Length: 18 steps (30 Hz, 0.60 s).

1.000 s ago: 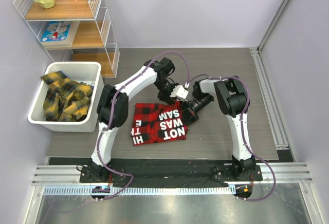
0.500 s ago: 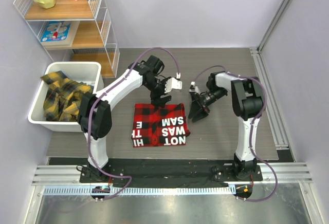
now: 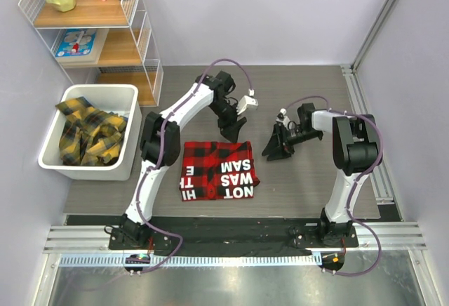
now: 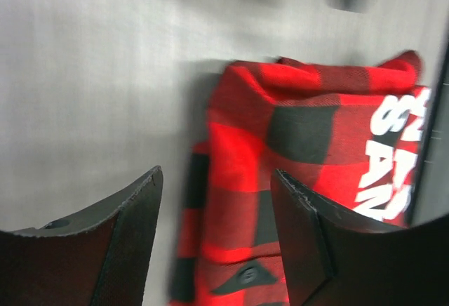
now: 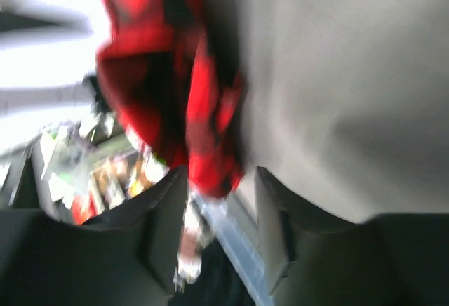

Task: Fold and stack the long sleeve shirts
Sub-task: Fold the shirt

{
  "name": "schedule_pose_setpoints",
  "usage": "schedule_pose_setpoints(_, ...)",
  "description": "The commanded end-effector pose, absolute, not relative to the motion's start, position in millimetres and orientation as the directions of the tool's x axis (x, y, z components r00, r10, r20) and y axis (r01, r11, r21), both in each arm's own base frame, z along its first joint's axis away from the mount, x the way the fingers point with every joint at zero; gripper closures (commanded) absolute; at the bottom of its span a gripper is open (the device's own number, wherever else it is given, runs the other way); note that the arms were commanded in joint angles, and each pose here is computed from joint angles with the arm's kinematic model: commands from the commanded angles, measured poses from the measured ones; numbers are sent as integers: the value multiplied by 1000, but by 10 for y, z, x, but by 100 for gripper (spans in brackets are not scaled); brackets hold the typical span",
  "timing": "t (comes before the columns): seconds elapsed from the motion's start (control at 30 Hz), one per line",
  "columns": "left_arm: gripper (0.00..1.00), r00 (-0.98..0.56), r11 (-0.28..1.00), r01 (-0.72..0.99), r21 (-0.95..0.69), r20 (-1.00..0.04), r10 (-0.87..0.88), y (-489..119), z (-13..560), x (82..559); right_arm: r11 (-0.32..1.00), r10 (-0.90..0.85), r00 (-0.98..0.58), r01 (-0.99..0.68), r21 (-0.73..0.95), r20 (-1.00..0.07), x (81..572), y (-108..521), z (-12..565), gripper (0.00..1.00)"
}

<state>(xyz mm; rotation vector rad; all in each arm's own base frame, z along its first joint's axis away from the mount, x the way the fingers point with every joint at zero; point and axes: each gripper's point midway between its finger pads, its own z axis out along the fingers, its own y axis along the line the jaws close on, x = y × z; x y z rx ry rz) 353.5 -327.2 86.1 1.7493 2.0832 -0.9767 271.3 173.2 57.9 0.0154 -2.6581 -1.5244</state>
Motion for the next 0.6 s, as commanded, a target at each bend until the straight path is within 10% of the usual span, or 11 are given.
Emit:
schedule_pose_setpoints(0.0, 35, -331, 23, 876, -482, -565, 756, -3287, 977, 3188, 570, 127, -989, 14, 821, -71, 3368, 1743, 463, 54)
schedule_pose_setpoints(0.2, 41, -345, 1, 825, -565, -501, 793, -3218, 796, 2934, 579, 98, -993, 5, 815, -64, 3579, 1987, 245, 55)
schedule_pose_setpoints(0.57, 86, -369, 180, 904, -387, -498, 785, -3258, 381, 3461, 593, 51, -998, 4, 805, -33, 3559, 2122, 101, 54)
